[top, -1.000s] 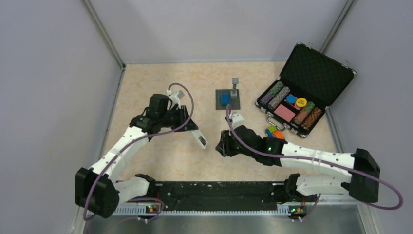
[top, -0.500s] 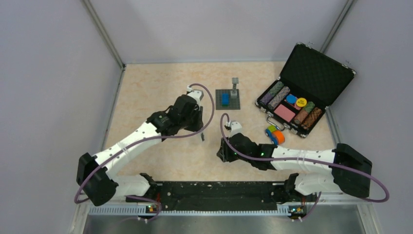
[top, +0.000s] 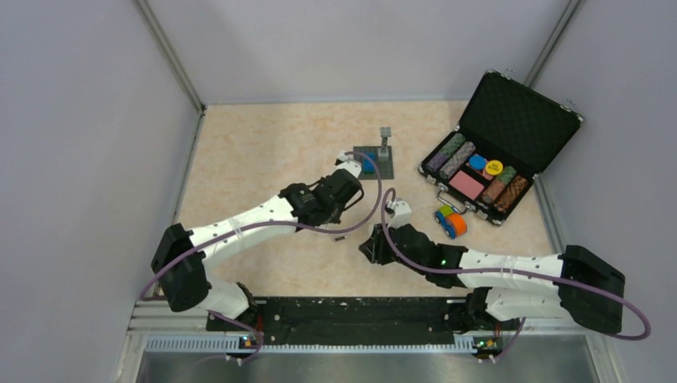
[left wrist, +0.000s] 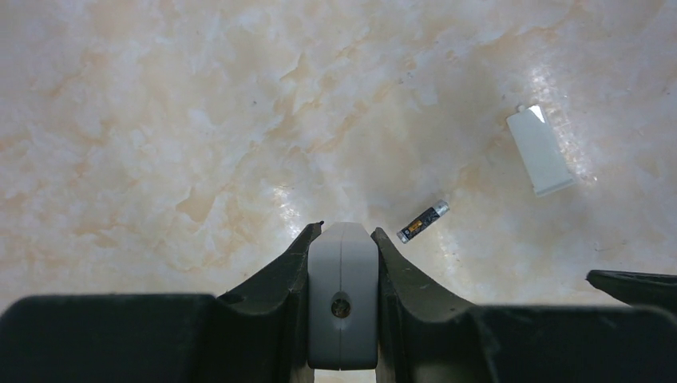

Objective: Load the batteries into the remote control

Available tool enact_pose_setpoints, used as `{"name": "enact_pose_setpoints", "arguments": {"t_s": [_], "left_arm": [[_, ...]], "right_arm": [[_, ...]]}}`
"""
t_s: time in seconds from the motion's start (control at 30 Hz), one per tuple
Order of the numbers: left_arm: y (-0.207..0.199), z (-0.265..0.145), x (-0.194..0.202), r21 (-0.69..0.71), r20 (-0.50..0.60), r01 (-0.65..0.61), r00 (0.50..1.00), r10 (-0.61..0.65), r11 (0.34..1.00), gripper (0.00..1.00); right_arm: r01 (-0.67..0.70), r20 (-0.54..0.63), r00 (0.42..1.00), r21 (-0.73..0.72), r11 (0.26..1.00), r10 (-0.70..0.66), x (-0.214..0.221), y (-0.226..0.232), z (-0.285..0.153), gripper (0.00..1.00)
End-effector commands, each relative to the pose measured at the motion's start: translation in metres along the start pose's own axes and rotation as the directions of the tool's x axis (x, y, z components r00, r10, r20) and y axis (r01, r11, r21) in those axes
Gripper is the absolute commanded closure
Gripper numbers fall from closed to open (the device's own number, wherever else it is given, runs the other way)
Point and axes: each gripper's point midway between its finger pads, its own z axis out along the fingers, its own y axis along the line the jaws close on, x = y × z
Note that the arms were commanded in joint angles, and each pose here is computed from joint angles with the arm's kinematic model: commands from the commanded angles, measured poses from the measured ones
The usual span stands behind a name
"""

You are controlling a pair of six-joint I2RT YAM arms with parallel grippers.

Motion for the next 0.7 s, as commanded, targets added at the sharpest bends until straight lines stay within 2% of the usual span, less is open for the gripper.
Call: {"name": "enact_pose_setpoints", "arguments": {"t_s": [0.0, 0.13, 0.2, 0.37, 0.47, 0.67], "left_arm": [[0.017, -0.010, -0.023, -0.089, 0.081, 0.053, 0.996, -0.046, 0.995, 1.00], [0.028, -0.013, -0.022, -0.125, 0.085, 0.110, 0.991, -0.100, 0.986, 1.00], [0.039, -0.017, -0.021, -0.143, 0.091, 0.167, 0.984, -0.155, 0.976, 1.00], [0.082, -0.034, -0.016, -0.156, 0.135, 0.381, 0.922, -0.363, 0.911, 1.00], [0.117, -0.052, -0.012, -0.176, 0.224, 0.503, 0.858, -0.463, 0.847, 1.00], [0.166, -0.088, 0.000, -0.266, 0.357, 0.640, 0.760, -0.543, 0.721, 1.00]], "right_arm": [[-0.034, 0.058, 0.998, 0.011, 0.999, 0.033, -0.015, 0.000, 0.001, 0.65], [-0.054, 0.017, 0.998, 0.080, 0.995, 0.052, -0.012, -0.004, 0.008, 0.61], [-0.110, 0.009, 0.994, 0.134, 0.985, 0.110, -0.017, -0.001, 0.013, 0.54], [-0.252, -0.069, 0.958, 0.255, 0.934, 0.277, -0.011, 0.012, 0.031, 0.49], [-0.354, -0.101, 0.911, 0.303, 0.885, 0.399, 0.000, 0.021, 0.042, 0.50], [-0.541, -0.129, 0.769, 0.390, 0.745, 0.626, 0.024, 0.027, 0.061, 0.54]]}}
